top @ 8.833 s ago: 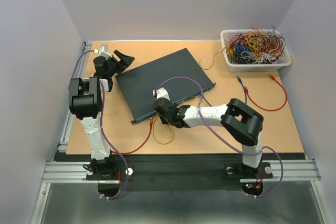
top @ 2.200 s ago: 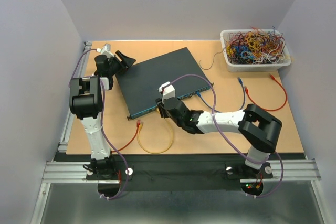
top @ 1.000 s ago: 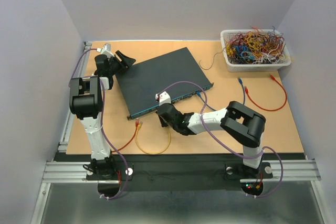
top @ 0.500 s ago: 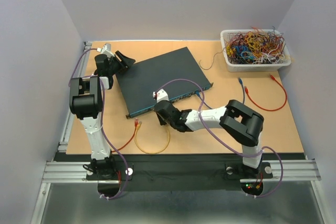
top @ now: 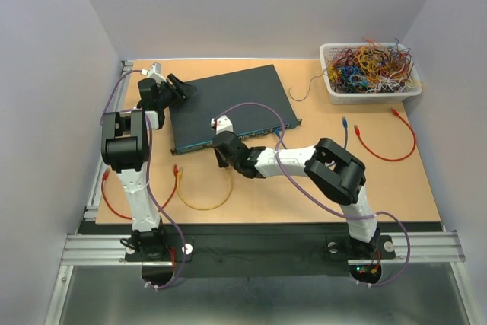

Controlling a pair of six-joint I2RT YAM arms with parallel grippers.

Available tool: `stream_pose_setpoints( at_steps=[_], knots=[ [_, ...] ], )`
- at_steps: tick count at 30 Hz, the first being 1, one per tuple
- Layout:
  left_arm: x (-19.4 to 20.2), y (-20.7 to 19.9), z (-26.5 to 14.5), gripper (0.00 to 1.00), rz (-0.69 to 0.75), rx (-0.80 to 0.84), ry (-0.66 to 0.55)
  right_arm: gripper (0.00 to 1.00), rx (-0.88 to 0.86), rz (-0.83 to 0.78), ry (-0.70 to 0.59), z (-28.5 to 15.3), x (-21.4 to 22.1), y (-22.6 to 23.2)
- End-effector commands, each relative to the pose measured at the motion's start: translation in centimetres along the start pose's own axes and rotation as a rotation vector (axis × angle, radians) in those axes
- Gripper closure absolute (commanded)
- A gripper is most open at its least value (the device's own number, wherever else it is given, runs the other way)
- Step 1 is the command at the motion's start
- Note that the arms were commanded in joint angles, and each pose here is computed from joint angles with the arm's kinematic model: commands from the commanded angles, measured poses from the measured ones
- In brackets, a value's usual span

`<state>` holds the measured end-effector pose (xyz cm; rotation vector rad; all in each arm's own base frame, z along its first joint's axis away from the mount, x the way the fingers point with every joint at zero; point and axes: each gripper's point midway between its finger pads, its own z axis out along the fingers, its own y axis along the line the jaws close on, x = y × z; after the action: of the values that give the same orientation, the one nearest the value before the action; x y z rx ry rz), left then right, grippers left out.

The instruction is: Insert the plug into the switch port

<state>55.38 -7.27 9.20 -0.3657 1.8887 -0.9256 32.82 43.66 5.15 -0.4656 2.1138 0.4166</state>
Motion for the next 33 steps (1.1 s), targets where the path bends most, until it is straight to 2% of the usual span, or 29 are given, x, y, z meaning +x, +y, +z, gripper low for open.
stream_pose_setpoints(
  at_steps=[1, 5, 10, 15, 16, 22, 23, 24, 27, 28, 33],
  knots=[
    [1.1, 0.4, 0.3, 0.40, -0.006, -0.011, 0.046, 0.79, -0.067, 0.134, -0.274, 0.4, -10.3, 1.8],
    [1.1, 0.4, 0.3, 0.40, -0.006, -0.011, 0.046, 0.59, -0.082, 0.131, -0.243, 1.0, -9.0, 2.1],
    [0.9, 0.4, 0.2, 0.40, -0.003, -0.015, 0.039, 0.53, -0.084, 0.126, -0.219, 1.0, -7.7, 1.8],
    [0.6, 0.2, -0.1, 0.40, 0.008, -0.017, 0.012, 0.41, -0.100, 0.117, -0.216, -0.2, -7.5, 1.6],
    [-0.1, -0.4, -0.2, 0.40, 0.021, -0.005, -0.009, 0.40, -0.105, 0.120, -0.238, -1.1, -8.5, 1.7],
    [-2.7, -3.0, -2.0, 0.37, 0.055, 0.001, -0.089, 0.36, -0.042, 0.107, -0.261, -5.1, -8.2, -1.1],
    [-3.2, -3.5, -2.3, 0.36, 0.060, 0.000, -0.104, 0.35, -0.043, 0.119, -0.299, -6.9, -9.7, -1.5],
    [-3.2, -3.8, -2.7, 0.34, 0.063, -0.004, -0.113, 0.35, -0.013, 0.105, -0.283, -7.4, -8.5, -2.7],
    [-3.9, -5.3, -3.7, 0.30, 0.078, -0.002, -0.145, 0.33, 0.070, 0.115, -0.327, -10.0, -9.4, -5.6],
    [-4.4, -6.1, -4.2, 0.29, 0.084, 0.000, -0.160, 0.33, 0.109, 0.114, -0.310, -10.4, -8.2, -7.2],
    [-3.0, -7.5, -4.8, 0.23, 0.125, -0.030, -0.132, 0.33, 0.238, 0.199, -0.331, -13.2, -8.4, -14.2]
  ],
)
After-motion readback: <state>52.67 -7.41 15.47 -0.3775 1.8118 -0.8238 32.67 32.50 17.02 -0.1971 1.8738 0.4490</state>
